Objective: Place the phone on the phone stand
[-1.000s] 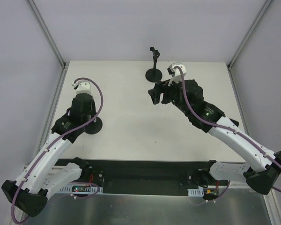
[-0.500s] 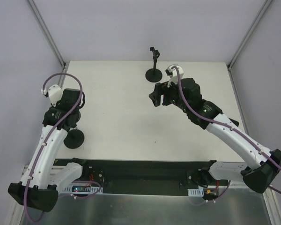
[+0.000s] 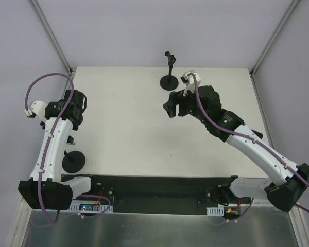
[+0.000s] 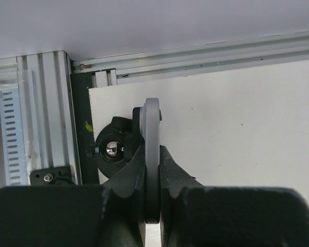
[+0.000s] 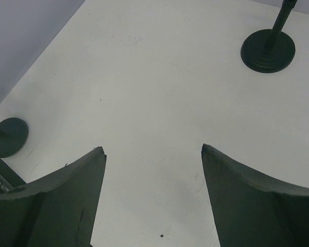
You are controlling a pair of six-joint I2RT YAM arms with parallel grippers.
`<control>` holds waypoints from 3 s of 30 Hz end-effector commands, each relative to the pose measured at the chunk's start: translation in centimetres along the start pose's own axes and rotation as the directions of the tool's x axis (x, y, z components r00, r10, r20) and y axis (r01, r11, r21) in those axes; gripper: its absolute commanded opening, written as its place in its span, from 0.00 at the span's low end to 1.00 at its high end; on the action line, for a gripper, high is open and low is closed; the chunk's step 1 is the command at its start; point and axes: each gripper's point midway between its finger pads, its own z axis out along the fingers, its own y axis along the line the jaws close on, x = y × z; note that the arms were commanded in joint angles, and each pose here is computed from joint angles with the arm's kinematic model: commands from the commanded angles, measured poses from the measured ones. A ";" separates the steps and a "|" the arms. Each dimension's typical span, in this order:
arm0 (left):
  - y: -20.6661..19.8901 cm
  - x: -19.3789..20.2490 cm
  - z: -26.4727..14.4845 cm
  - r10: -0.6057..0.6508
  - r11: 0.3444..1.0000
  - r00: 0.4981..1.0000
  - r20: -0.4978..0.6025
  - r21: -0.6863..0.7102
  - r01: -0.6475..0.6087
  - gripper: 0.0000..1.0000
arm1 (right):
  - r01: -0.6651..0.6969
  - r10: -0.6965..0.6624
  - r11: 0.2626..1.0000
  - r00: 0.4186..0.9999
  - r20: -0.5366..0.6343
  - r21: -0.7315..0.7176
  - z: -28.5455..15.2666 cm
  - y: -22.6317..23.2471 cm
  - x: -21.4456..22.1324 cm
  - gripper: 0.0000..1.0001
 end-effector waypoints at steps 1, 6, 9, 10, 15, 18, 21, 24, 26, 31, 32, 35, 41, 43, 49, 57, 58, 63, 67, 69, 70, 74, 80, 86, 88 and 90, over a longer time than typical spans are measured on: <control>4.2 -1.3 -0.2 0.026 0.992 0.997 0.067 -0.122 -0.017 0.00 | -0.004 0.004 1.000 1.000 0.029 -0.017 0.0 0.2 -1.0 0.77; 4.2 -1.2 0.1 0.011 0.989 0.998 0.059 -0.147 -0.002 0.00 | -0.004 0.004 1.000 1.000 0.014 -0.019 0.6 0.3 -0.7 0.77; 4.2 -0.9 0.2 -0.003 0.989 0.999 0.052 -0.148 0.010 0.26 | -0.003 0.003 1.000 1.000 0.005 -0.017 0.9 0.2 -0.5 0.77; 4.2 -0.8 0.2 -0.008 0.989 0.999 0.048 -0.147 0.015 0.37 | -0.002 0.002 1.000 1.000 0.006 -0.019 0.9 0.2 -0.6 0.77; 3.9 -0.7 -0.5 -0.005 0.993 1.000 0.003 -0.117 0.005 0.87 | -0.004 0.004 1.000 1.000 0.003 -0.013 1.0 0.0 -0.5 0.77; 3.7 -0.1 -1.1 0.011 0.997 0.998 -0.062 -0.075 -0.016 0.99 | -0.003 0.003 1.000 1.000 -0.007 -0.009 1.3 -0.2 -0.2 0.77; 2.4 -0.3 -2.2 0.044 0.997 0.994 -0.097 0.067 -0.038 0.99 | -0.001 0.001 1.000 1.000 -0.012 -0.003 1.5 -0.4 0.0 0.77; 1.0 -1.1 -4.1 0.055 0.963 0.992 -0.112 0.267 -0.023 0.99 | 0.004 -0.004 1.000 1.000 -0.022 0.016 1.9 -1.1 0.3 0.77; -0.3 -2.4 -7.0 0.096 0.863 0.993 -0.069 0.503 -0.048 0.99 | 0.003 -0.001 0.998 1.000 -0.030 0.060 2.1 -2.4 0.5 0.78; -3.6 -3.8 -15.1 0.135 0.441 0.988 0.072 0.889 -0.125 0.99 | -0.042 0.057 0.965 0.997 -0.049 0.259 2.4 -7.6 1.5 0.82; -3.4 -4.2 -17.1 0.106 0.329 0.988 0.109 0.934 -0.138 0.99 | -0.072 0.095 0.940 0.994 -0.056 0.333 2.0 -9.9 2.0 0.83; -4.5 -3.3 -22.7 0.107 -0.020 0.979 0.174 0.985 -0.173 0.99 | -0.186 0.232 0.857 0.972 -0.038 0.481 0.9 -15.6 3.7 0.85; -7.1 0.9 -29.6 0.384 -0.475 0.908 0.167 0.879 0.039 0.95 | -0.328 0.409 0.831 0.907 -0.095 0.449 0.8 -21.9 8.5 0.86; -7.6 2.7 -31.2 0.486 -0.541 0.860 0.157 0.826 0.155 0.94 | -0.304 0.365 0.877 0.926 -0.102 0.372 2.0 -22.5 8.3 0.86; -12.5 7.7 -35.0 0.544 -0.620 0.782 0.305 0.774 0.129 0.93 | -0.402 0.397 0.901 0.916 0.062 0.162 8.5 -22.7 3.7 0.87; -17.0 10.8 -33.1 0.532 -0.594 0.760 0.374 0.804 0.019 0.89 | -0.358 0.348 0.930 0.930 0.118 0.084 17.6 -21.0 -1.2 0.87; -16.7 11.4 -32.4 0.532 -0.590 0.756 0.380 0.807 0.009 0.89 | -0.314 0.303 0.947 0.944 0.129 0.073 18.3 -20.0 -3.7 0.87; -15.5 11.8 -31.4 0.484 -0.622 0.757 0.439 0.781 -0.055 0.89 | -0.121 0.118 0.965 0.993 0.026 0.231 21.7 -21.8 -4.4 0.86; -15.0 11.4 -31.3 0.461 -0.621 0.770 0.441 0.780 -0.076 0.89 | -0.044 0.056 0.966 0.998 -0.038 0.255 23.4 -21.7 -5.0 0.82; -14.9 11.5 -31.2 0.463 -0.620 0.770 0.439 0.781 -0.073 0.89 | -0.016 0.028 0.961 0.999 -0.040 0.277 24.2 -22.3 -5.3 0.78; -14.9 11.6 -31.0 0.465 -0.618 0.768 0.440 0.782 -0.074 0.89 | -0.006 0.020 0.961 0.999 -0.047 0.278 24.5 -22.1 -5.1 0.75; -15.2 12.1 -30.8 0.479 -0.608 0.764 0.433 0.791 -0.067 0.88 | 0.038 -0.019 0.956 0.998 -0.067 0.290 25.4 -22.1 -4.0 0.63; -15.8 13.3 -30.4 0.532 -0.589 0.742 0.409 0.808 -0.023 0.87 | 0.160 -0.132 0.916 0.986 -0.101 0.369 25.4 -22.5 -4.0 0.51; -16.0 13.8 -30.1 0.547 -0.579 0.734 0.402 0.815 -0.016 0.86 | 0.178 -0.167 0.913 0.984 -0.062 0.368 24.9 -22.5 -4.8 0.44; -16.0 13.9 -30.1 0.549 -0.579 0.733 0.401 0.815 -0.012 0.86 | 0.176 -0.167 0.915 0.984 -0.057 0.364 24.9 -22.3 -5.0 0.54; -16.0 13.9 -30.0 0.551 -0.576 0.734 0.398 0.818 -0.011 0.86 | 0.171 -0.167 0.915 0.985 -0.043 0.366 24.9 -22.3 -5.6 0.55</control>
